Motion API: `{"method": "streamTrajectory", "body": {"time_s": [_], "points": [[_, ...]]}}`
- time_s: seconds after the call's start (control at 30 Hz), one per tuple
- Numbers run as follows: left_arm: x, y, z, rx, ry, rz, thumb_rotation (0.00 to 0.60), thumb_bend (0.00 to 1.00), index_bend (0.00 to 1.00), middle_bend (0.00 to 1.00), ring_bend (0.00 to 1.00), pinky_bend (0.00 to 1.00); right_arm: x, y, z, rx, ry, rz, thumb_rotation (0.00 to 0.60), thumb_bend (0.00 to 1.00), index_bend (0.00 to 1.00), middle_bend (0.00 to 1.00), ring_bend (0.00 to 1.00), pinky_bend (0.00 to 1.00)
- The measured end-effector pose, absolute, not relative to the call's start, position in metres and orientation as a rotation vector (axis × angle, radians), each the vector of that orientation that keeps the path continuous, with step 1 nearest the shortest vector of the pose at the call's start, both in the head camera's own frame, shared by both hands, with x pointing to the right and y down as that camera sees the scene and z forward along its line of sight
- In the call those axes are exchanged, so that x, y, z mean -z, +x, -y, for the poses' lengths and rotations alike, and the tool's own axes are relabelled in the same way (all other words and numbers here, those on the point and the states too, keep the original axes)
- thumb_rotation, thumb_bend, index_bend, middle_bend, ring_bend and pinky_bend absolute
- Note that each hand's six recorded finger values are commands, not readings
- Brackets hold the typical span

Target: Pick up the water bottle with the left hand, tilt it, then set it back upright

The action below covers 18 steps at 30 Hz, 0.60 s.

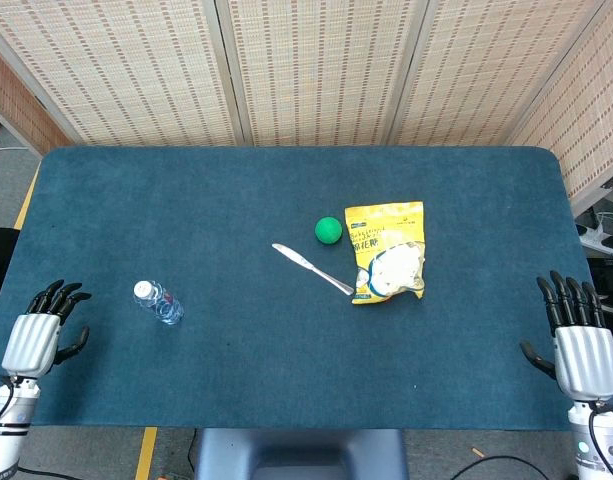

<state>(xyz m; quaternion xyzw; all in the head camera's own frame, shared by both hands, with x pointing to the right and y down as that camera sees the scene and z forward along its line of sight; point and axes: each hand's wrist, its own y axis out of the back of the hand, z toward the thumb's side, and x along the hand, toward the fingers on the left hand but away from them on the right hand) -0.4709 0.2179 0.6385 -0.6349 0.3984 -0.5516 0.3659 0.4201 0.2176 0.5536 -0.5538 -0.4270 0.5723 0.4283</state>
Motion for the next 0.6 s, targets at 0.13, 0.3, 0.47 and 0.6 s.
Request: {"method": "streamTrajectory", "body": {"time_s": [0.13,0.3,0.47,0.6], "points": [[-0.64,-0.471,-0.218,1.422,-1.637,-1.025,0.6,0.41,0.25,0.15,0.08,0.18,-0.55,0.423,-0.218,-1.43,-1.339,1.084,0.6,0.1,0.0,0.0,0.0,0.04],[-0.643,-0.471,-0.22,1.44,-1.641,-1.009,0.6,0.41,0.13,0.12,0.07,0.18,-0.545,0.419,-0.216,-1.362,-1.338,1.128,0.6,0.1,0.0,0.0,0.0,0.04],[-0.65,-0.472,-0.224,1.499,-1.681,-0.978,0.6,0.41,0.0,0.0,0.01,0.17,-0.535,0.42,-0.215,-1.262,-1.341,1.204,0.6,0.1,0.0,0.0,0.0,0.04],[-0.657,-0.467,-0.227,1.543,-1.756,-0.992,0.6,0.41,0.0,0.0,0.0,0.15,-0.527,0.427,-0.216,-1.247,-1.342,1.269,0.6,0.1,0.0,0.0,0.0,0.04]]}}
